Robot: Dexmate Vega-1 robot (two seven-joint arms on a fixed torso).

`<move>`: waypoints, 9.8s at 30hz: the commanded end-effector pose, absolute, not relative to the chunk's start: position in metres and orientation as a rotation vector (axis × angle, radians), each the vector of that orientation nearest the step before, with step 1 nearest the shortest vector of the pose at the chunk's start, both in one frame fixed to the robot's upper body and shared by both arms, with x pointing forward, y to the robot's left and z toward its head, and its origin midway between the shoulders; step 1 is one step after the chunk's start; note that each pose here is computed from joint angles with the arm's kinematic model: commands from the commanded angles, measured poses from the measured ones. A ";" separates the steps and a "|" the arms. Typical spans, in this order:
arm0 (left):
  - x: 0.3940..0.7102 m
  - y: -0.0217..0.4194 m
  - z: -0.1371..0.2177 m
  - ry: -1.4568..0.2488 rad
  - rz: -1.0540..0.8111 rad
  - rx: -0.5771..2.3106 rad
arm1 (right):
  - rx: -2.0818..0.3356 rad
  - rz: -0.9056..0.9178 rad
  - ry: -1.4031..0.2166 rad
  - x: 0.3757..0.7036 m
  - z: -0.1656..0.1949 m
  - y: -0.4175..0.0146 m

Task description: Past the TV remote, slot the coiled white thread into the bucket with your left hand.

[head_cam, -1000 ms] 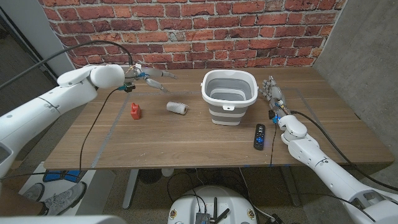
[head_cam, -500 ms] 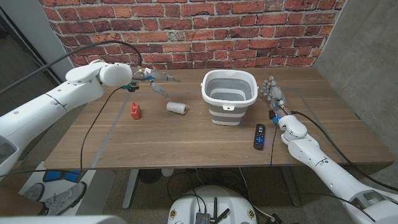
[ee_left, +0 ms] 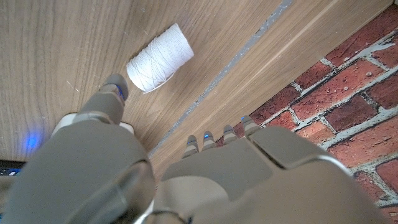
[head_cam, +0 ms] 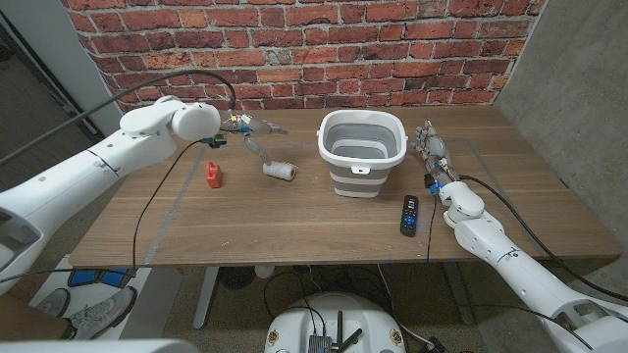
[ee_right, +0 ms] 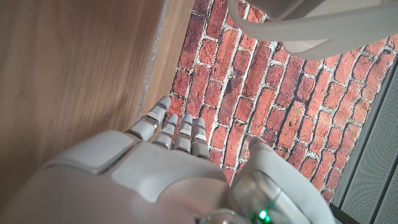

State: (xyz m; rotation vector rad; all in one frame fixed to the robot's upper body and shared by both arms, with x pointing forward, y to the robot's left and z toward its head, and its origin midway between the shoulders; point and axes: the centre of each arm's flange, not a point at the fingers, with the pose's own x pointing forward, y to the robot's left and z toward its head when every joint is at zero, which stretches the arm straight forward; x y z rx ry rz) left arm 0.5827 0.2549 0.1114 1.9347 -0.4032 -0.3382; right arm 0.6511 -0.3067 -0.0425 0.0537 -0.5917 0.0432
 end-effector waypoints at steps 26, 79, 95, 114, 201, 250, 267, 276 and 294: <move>0.605 0.251 0.060 -0.398 -0.326 1.904 | 0.051 0.030 -0.589 0.645 -0.046 -0.305; 0.627 0.255 0.032 -0.548 -0.189 1.913 | 0.048 0.019 -0.593 0.639 -0.046 -0.309; 0.630 0.254 0.028 -0.583 -0.132 1.907 | 0.051 0.020 -0.593 0.643 -0.044 -0.308; 0.625 0.256 0.012 -0.627 -0.039 1.928 | 0.051 0.022 -0.592 0.642 -0.047 -0.309; 0.526 0.241 0.172 -0.809 0.068 1.916 | 0.090 0.036 -0.586 0.650 -0.044 -0.315; 0.480 0.115 0.243 -1.061 -0.108 1.848 | 0.123 0.025 -0.584 0.658 -0.055 -0.326; 0.483 0.067 0.236 -1.105 -0.201 1.892 | 0.133 0.029 -0.589 0.661 -0.058 -0.326; 0.490 0.043 0.226 -1.095 -0.268 1.961 | 0.135 0.030 -0.585 0.660 -0.060 -0.327; 0.516 0.024 0.196 -1.100 -0.315 2.053 | 0.135 0.037 -0.588 0.660 -0.056 -0.330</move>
